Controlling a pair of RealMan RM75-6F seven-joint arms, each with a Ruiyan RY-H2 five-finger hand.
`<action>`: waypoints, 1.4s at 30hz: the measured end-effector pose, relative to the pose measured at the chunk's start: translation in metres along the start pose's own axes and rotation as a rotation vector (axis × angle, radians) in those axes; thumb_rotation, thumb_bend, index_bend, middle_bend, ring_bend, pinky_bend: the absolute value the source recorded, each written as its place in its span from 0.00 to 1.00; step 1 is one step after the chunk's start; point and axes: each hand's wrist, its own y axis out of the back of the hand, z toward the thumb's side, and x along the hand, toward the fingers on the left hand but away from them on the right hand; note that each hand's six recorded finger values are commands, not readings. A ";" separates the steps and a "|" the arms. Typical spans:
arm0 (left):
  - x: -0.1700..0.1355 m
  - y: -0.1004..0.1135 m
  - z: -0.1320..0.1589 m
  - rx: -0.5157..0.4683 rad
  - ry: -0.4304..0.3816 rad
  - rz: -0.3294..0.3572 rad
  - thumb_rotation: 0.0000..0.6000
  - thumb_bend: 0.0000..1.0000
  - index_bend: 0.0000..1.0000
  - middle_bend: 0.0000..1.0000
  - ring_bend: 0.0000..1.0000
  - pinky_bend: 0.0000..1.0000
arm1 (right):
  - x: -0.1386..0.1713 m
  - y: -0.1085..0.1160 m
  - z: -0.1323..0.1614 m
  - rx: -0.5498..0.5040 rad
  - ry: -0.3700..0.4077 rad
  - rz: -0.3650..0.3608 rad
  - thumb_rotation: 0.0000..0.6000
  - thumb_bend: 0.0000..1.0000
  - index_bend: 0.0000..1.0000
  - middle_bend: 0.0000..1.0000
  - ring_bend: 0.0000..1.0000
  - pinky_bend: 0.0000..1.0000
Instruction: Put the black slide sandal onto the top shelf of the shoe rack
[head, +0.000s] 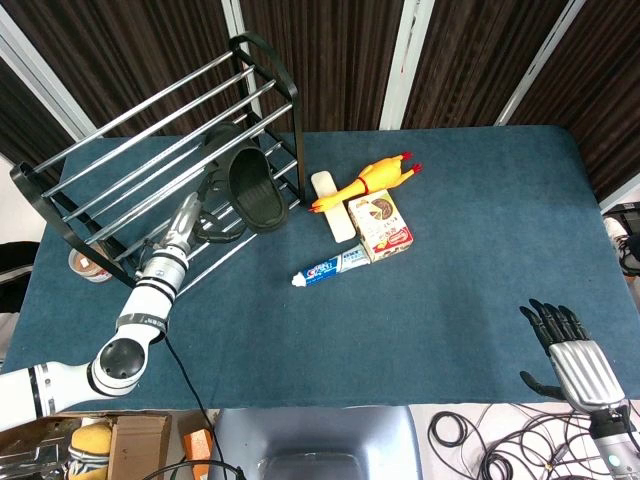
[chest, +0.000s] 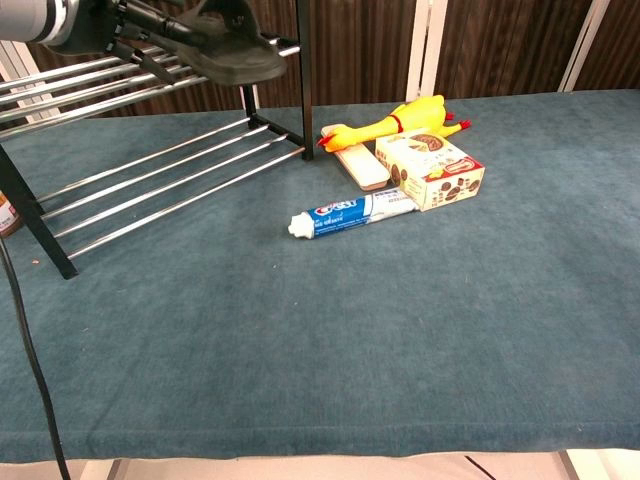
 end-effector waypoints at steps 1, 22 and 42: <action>0.001 -0.001 0.001 -0.006 -0.006 -0.004 0.98 0.25 0.00 0.12 0.10 0.39 | 0.000 0.000 0.000 0.000 0.000 0.000 1.00 0.16 0.00 0.00 0.00 0.00; -0.024 -0.011 0.009 0.067 -0.129 0.024 0.71 0.32 0.00 0.23 0.23 0.51 | 0.000 0.000 0.000 0.001 -0.001 0.001 1.00 0.16 0.00 0.00 0.00 0.00; -0.057 -0.114 0.020 -0.093 -0.218 -0.368 1.00 0.34 0.00 0.08 0.05 0.31 | 0.001 0.000 0.001 -0.005 0.009 0.004 1.00 0.16 0.00 0.00 0.00 0.00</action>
